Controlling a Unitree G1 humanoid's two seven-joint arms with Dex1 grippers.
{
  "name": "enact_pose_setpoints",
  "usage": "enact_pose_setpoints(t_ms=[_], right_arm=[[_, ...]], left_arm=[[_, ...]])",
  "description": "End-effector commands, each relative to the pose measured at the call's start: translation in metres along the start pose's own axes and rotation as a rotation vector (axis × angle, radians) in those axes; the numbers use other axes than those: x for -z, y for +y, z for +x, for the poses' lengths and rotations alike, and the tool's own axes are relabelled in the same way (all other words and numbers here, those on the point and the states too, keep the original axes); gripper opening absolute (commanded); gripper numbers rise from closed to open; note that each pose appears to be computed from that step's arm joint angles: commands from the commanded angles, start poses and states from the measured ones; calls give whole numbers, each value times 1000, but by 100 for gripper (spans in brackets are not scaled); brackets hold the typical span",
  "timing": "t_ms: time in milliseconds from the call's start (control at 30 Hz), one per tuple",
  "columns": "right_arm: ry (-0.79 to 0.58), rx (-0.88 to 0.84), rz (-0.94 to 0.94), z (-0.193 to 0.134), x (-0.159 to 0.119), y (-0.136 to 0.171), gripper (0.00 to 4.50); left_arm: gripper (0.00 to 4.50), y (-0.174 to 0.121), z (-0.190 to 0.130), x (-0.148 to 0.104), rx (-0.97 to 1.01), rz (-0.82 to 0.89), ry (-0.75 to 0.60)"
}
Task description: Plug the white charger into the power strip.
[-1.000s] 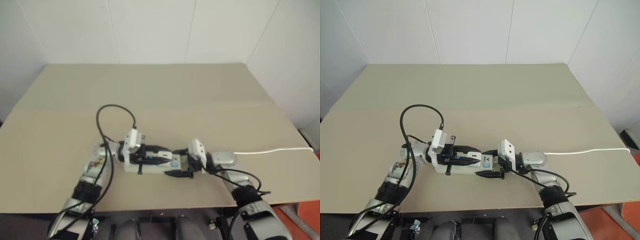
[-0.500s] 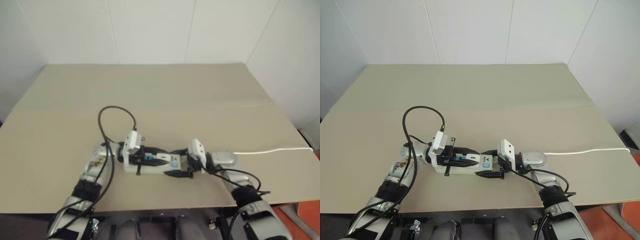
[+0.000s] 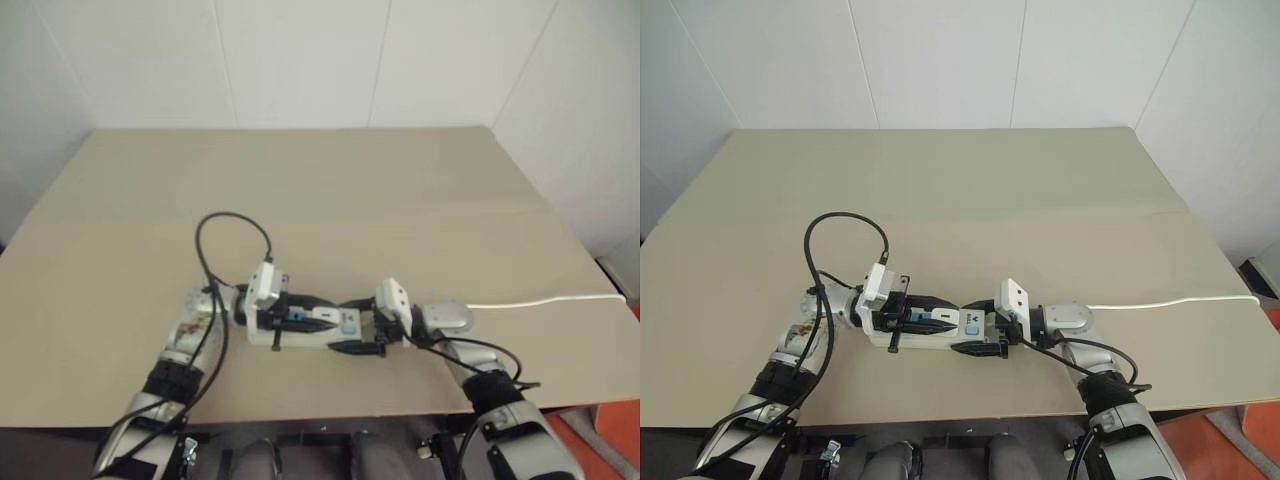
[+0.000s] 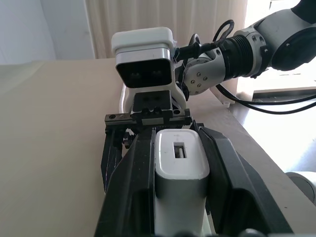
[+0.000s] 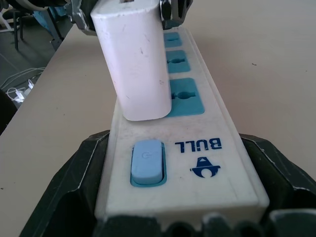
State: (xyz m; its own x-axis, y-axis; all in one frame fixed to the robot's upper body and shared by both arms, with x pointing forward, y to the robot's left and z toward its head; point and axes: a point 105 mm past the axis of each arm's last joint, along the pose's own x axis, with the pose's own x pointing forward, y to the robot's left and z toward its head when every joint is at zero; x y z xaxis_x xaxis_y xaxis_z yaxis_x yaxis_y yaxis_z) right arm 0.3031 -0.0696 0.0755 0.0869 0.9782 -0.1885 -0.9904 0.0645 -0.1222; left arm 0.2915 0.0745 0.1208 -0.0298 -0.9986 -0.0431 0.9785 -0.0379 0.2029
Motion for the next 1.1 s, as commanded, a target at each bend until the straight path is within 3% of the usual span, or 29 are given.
enact_pose_setpoints(t_ms=[33,433,567,800,933,1033,1100], right_arm=[[47,-41,43,1,14,9,345],[48,-45,42,2,14,9,345],[48,-45,42,2,14,9,345],[45,-52,43,3,14,10,345],[44,-55,45,2,13,10,345],[40,-54,46,-2,11,9,440],[44,-51,37,-7,8,8,445]], left_arm=[[101,1,-26,29,-75,-59,127],[101,1,-28,35,-78,-70,154],[223,1,-29,26,-28,-70,162],[442,15,-31,-16,-23,27,80],[446,20,-47,-43,-14,102,103],[450,18,-65,-54,12,120,170],[450,18,-76,-59,-7,125,194]])
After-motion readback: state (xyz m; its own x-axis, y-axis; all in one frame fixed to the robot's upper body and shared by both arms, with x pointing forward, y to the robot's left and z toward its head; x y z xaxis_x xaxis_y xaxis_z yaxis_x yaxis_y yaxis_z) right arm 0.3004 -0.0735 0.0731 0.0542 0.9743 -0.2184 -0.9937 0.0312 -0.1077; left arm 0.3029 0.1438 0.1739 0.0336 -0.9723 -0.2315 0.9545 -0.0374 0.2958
